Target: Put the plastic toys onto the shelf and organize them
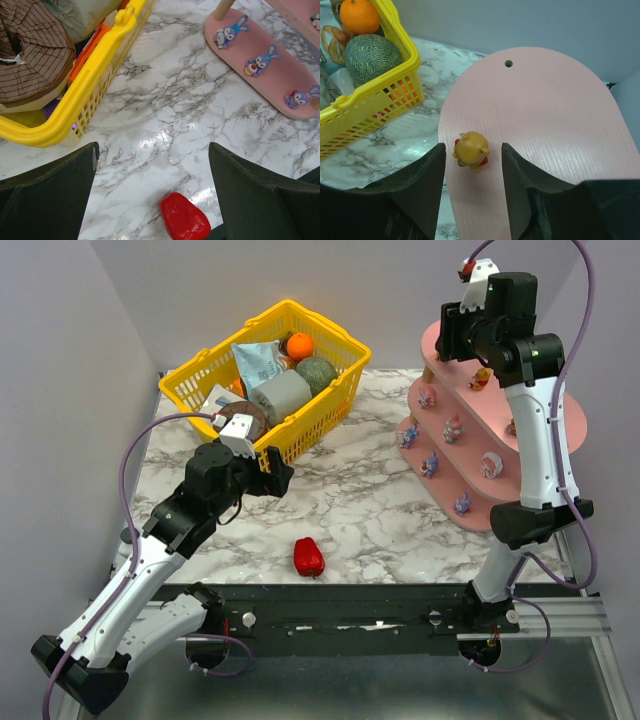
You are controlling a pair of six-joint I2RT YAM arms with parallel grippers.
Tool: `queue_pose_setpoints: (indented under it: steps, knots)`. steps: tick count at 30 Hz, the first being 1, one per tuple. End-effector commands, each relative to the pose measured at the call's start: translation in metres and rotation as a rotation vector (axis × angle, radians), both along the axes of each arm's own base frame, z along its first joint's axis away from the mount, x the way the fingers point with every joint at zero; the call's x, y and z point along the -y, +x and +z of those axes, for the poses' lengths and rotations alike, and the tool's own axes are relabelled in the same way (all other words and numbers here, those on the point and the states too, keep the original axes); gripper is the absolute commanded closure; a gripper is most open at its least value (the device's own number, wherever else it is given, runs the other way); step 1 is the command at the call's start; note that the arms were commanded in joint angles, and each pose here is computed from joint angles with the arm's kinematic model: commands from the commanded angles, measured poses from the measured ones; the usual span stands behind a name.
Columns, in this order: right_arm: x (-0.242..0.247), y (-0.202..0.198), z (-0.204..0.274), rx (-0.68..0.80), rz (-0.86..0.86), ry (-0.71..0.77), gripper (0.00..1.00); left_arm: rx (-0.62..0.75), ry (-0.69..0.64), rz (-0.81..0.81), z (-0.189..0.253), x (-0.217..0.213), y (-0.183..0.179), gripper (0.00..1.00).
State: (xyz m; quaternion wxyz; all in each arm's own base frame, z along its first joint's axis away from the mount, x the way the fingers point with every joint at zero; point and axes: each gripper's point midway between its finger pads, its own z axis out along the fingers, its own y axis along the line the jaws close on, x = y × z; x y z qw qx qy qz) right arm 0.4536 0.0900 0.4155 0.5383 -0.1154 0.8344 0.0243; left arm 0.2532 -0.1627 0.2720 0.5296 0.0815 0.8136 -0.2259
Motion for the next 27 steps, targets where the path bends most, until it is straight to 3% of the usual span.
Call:
queue_pose_setpoints:
  steps: [1,8,13,19,27]
  knots:
    - [0.001,-0.007,0.030,0.085,0.011,0.030,0.43,0.032,-0.016,-0.005,0.008,-0.001,-0.001,0.01]
    - [0.003,-0.024,0.037,0.091,0.003,0.056,0.45,0.032,-0.023,-0.006,0.008,0.000,-0.001,0.01]
    - [-0.007,-0.036,0.028,0.056,0.036,0.112,0.68,0.027,-0.025,-0.004,0.006,0.000,-0.001,0.01]
    - [-0.012,-0.040,0.010,-0.002,0.042,0.144,0.84,0.022,-0.027,-0.006,0.004,0.000,-0.002,0.01]
    - [-0.013,-0.029,-0.008,-0.037,0.033,0.141,0.88,0.020,-0.026,-0.003,0.002,-0.001,-0.002,0.01]
